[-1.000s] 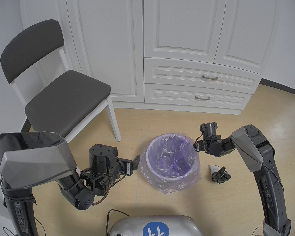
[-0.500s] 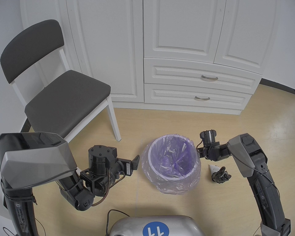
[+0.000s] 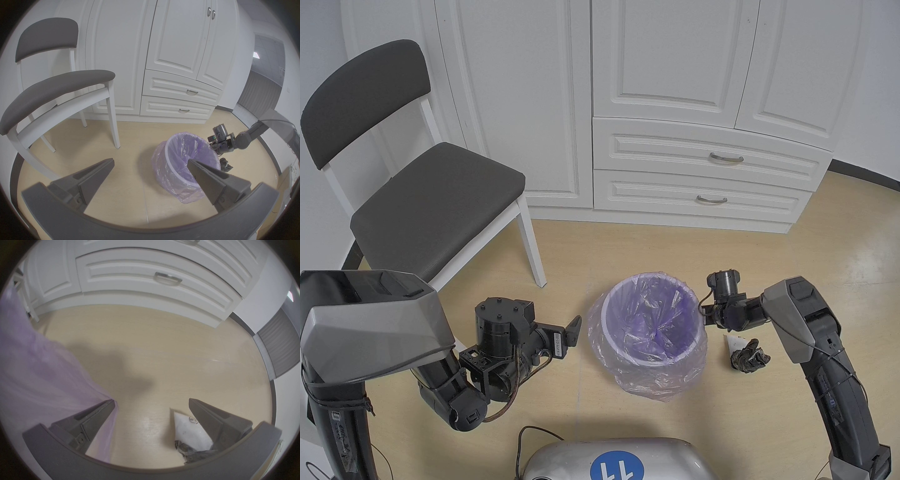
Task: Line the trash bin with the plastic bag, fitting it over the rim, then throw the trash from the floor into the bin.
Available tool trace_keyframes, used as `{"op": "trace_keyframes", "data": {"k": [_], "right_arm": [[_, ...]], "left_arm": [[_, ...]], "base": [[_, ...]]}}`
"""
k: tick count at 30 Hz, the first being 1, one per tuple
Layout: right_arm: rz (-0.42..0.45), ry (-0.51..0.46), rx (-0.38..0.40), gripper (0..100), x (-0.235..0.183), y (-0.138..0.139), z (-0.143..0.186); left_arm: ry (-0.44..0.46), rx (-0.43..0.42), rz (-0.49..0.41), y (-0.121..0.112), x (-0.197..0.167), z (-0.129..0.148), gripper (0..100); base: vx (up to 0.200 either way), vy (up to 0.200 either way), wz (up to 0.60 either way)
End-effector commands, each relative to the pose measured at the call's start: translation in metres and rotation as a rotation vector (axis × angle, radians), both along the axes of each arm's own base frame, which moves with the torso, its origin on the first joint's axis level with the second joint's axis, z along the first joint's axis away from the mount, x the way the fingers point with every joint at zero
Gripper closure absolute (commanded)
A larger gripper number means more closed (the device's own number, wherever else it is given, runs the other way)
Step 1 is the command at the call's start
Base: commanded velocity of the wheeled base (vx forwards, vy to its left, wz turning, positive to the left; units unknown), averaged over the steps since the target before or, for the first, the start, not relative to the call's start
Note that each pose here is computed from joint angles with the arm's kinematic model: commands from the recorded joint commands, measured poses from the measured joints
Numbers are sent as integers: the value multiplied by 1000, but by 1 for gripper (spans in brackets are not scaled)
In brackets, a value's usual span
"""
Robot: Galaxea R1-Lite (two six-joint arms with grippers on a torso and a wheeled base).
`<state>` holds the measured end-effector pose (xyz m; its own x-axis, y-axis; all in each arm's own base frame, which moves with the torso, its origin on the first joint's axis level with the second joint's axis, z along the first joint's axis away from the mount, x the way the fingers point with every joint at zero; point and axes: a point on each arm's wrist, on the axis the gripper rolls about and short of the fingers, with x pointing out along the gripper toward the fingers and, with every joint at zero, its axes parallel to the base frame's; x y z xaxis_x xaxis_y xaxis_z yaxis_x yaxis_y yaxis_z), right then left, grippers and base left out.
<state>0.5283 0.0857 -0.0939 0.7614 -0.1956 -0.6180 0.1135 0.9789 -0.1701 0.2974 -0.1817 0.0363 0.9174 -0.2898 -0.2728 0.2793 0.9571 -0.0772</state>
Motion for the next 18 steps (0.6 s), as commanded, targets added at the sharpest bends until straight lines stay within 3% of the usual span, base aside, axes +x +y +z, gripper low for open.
{"op": "trace_keyframes", "data": {"k": [1, 5, 10, 13, 18], "right_arm": [[-15, -95, 21, 0, -1, -4, 73], [32, -75, 37, 0, -29, -16, 119], [109, -150, 89, 0, -55, -39, 157], [179, -237, 28, 0, -81, -65, 181], [187, -244, -8, 0, -109, -74, 200]], "left_arm": [[-5, -1, -2, 0, -1, 2, 0], [-9, 0, -11, -3, -2, 3, 0], [0, 10, -32, -8, -5, 3, 0], [64, 102, -74, -14, -10, 5, 0], [125, 147, -100, -33, 3, 20, 0]], "base": [[0, 0, 0], [0, 0, 0], [0, 0, 0], [0, 0, 0], [0, 0, 0]]}}
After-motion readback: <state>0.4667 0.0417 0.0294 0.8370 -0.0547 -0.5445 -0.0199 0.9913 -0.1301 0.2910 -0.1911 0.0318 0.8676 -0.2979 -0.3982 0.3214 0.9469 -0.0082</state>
